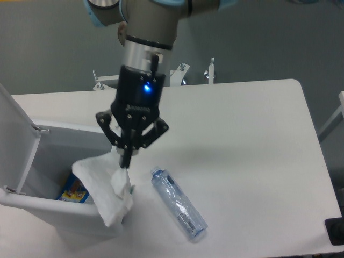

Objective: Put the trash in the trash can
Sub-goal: 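Carry the plastic bag over the trash bin and lower it inside, then open the gripper to release the bag and move toward the bottle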

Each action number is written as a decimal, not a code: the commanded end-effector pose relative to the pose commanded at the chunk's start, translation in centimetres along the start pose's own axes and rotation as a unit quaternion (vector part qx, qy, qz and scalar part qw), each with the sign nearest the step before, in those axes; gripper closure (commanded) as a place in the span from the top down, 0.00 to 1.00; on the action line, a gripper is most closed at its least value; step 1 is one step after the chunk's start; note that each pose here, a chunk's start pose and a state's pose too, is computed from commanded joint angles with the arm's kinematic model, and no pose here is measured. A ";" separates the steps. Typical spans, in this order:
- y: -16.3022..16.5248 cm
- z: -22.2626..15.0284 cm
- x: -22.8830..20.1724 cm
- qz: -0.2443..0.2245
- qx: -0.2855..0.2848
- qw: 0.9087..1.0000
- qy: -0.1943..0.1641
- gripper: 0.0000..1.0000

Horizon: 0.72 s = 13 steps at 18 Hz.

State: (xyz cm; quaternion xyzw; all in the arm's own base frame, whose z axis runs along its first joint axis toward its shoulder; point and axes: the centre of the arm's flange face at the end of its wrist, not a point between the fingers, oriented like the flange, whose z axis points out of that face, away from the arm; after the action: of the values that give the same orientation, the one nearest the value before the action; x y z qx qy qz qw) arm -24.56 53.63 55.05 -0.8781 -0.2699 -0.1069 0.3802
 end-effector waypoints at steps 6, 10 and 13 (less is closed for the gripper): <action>3.0 1.2 1.1 0.001 -0.026 0.999 0.021 0.07; 2.7 1.9 0.9 0.003 -0.029 0.999 0.021 0.24; 2.4 2.0 0.8 0.011 -0.027 0.999 0.021 0.49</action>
State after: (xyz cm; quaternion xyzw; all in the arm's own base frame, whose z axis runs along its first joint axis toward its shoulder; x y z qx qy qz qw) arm -22.56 54.05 52.55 -0.8886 -0.2496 -0.1284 0.3629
